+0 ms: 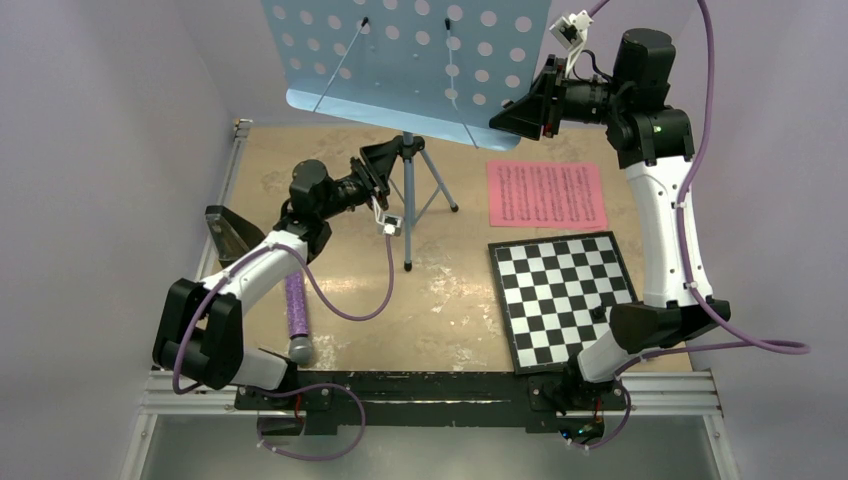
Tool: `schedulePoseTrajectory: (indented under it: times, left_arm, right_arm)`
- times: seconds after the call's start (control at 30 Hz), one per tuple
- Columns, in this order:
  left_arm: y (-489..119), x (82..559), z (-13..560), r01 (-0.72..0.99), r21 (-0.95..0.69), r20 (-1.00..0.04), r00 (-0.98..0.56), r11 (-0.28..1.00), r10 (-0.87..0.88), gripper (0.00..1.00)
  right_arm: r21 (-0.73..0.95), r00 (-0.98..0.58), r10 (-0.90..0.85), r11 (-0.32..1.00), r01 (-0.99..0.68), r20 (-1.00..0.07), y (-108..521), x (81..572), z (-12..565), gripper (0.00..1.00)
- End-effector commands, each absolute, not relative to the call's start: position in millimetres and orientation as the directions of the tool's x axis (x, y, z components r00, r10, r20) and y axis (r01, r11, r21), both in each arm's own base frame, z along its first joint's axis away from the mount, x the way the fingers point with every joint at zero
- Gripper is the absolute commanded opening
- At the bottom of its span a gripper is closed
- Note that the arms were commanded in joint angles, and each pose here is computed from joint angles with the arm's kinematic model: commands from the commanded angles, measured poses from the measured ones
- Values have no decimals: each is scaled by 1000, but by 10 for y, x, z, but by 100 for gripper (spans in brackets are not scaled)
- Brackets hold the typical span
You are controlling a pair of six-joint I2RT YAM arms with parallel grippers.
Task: Pack up the instrument practice props
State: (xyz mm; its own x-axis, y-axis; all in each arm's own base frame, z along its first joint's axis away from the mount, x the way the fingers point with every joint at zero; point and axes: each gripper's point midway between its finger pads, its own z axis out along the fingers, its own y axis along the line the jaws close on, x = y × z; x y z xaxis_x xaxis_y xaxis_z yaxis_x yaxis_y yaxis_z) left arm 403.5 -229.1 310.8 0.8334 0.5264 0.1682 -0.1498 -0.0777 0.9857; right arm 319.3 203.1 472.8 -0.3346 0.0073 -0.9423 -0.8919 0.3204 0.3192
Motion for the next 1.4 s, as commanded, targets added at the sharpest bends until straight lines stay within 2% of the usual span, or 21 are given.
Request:
schedulePoseTrajectory:
  times: [0.0,0.1,0.2,0.3,0.33,0.4,0.53,0.63,0.77,0.8,0.9,1.07,1.23,1.37]
  left_arm:
    - [-2339,3908,3401,-173,983,179,853,-58,491,36]
    - [-2309,3914,3458,-85,996,83,857,-19,508,21]
    - [-2274,3934,3563,41,996,-76,848,77,525,12]
    - [-2261,3920,3670,224,956,-291,811,190,508,9]
    - [-2271,3895,3660,325,917,-397,779,229,485,9]
    - [-2307,3822,3683,462,846,-533,725,267,436,9]
    - [-2392,3713,3683,670,661,-750,573,338,331,8]
    - [-2460,3637,3649,774,529,-848,460,349,265,8]
    - [-2497,3610,3647,846,374,-926,321,380,197,8]
    - [-2497,3612,3663,853,349,-936,299,387,186,12]
    - [-2457,3605,3596,856,325,-943,261,402,207,32]
    - [-2259,3702,3679,752,472,-880,364,461,306,46]
    - [-2052,3784,3748,672,533,-844,389,513,368,50]
    - [-2033,3760,3720,681,499,-865,359,536,350,50]
  right_arm:
    - [277,-285,16,298,-913,-958,2034,3145,4875,33]
    - [275,-284,16,299,-914,-959,2031,3148,4879,33]
    - [277,-285,16,300,-913,-958,2033,3150,4877,33]
    - [278,-287,16,301,-912,-958,2032,3152,4873,33]
    - [278,-287,16,301,-912,-958,2032,3148,4875,33]
    - [279,-288,16,302,-911,-957,2029,3154,4873,33]
    - [278,-287,16,302,-912,-958,2031,3157,4873,33]
    - [277,-285,16,301,-913,-958,2033,3152,4880,33]
    - [276,-285,15,301,-913,-958,2030,3139,4876,33]
    - [276,-285,15,301,-913,-958,2030,3132,4877,33]
    - [277,-285,15,300,-913,-958,2029,3125,4879,34]
    - [274,-283,16,300,-914,-959,2029,3116,4890,34]
    - [271,-279,16,303,-914,-960,2022,3099,4898,34]
    - [271,-279,15,303,-914,-960,2021,3082,4889,34]
